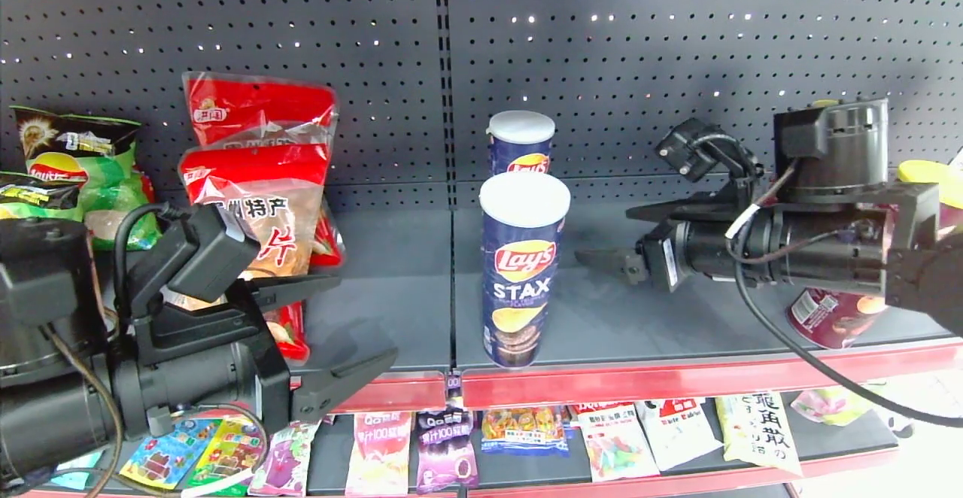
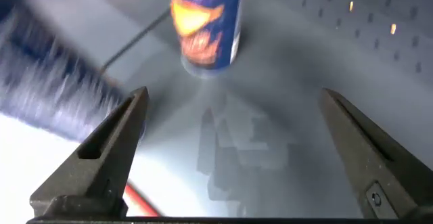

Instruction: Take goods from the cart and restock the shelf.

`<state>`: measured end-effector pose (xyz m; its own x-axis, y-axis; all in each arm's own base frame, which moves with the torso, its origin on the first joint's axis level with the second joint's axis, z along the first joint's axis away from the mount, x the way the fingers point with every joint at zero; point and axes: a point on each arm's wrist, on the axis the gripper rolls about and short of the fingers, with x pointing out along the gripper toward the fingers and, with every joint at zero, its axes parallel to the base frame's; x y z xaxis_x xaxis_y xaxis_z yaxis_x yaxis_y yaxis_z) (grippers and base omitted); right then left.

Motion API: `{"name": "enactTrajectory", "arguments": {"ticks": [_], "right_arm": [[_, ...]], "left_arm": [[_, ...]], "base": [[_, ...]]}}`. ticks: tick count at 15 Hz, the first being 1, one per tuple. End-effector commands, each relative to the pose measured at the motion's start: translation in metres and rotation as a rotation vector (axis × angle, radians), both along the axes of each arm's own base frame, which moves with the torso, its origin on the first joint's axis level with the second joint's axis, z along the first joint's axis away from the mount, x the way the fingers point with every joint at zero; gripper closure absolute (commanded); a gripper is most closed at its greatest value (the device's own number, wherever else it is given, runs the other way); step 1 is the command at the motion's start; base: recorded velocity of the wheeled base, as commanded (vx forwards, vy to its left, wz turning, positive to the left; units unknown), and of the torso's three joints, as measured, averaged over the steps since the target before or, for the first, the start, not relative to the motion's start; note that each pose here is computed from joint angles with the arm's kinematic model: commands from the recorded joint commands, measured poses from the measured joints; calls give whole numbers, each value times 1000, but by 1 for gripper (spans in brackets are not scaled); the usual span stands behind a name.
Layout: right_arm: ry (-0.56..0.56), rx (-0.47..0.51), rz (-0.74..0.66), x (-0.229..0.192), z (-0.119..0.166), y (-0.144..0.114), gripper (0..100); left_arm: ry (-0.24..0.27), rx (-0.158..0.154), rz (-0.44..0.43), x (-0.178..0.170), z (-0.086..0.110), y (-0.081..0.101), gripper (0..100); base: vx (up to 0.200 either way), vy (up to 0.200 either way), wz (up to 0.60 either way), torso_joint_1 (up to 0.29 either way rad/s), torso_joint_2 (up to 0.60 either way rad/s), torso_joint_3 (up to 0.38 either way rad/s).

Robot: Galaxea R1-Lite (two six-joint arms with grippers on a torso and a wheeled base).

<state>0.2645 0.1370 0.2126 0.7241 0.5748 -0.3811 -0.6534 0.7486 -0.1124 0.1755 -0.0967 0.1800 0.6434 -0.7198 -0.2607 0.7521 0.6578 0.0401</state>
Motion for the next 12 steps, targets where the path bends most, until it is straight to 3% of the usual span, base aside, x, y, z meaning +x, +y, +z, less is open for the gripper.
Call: {"name": "enactTrajectory", "arguments": {"ticks": [1, 7, 12], "right_arm": [[-7, 3, 11, -57, -1, -26, 0], [-104, 55, 10, -149, -9, -74, 0], [-241, 113, -76, -181, 3, -98, 0]], "left_arm": [[29, 20, 9, 8, -7, -4, 0], [79, 127, -1, 36, -33, -18, 0], [73, 141, -13, 65, -35, -43, 0]], "base": [[0, 0, 0, 0, 0, 0], [0, 0, 0, 0, 0, 0], [0, 0, 0, 0, 0, 0]]}}
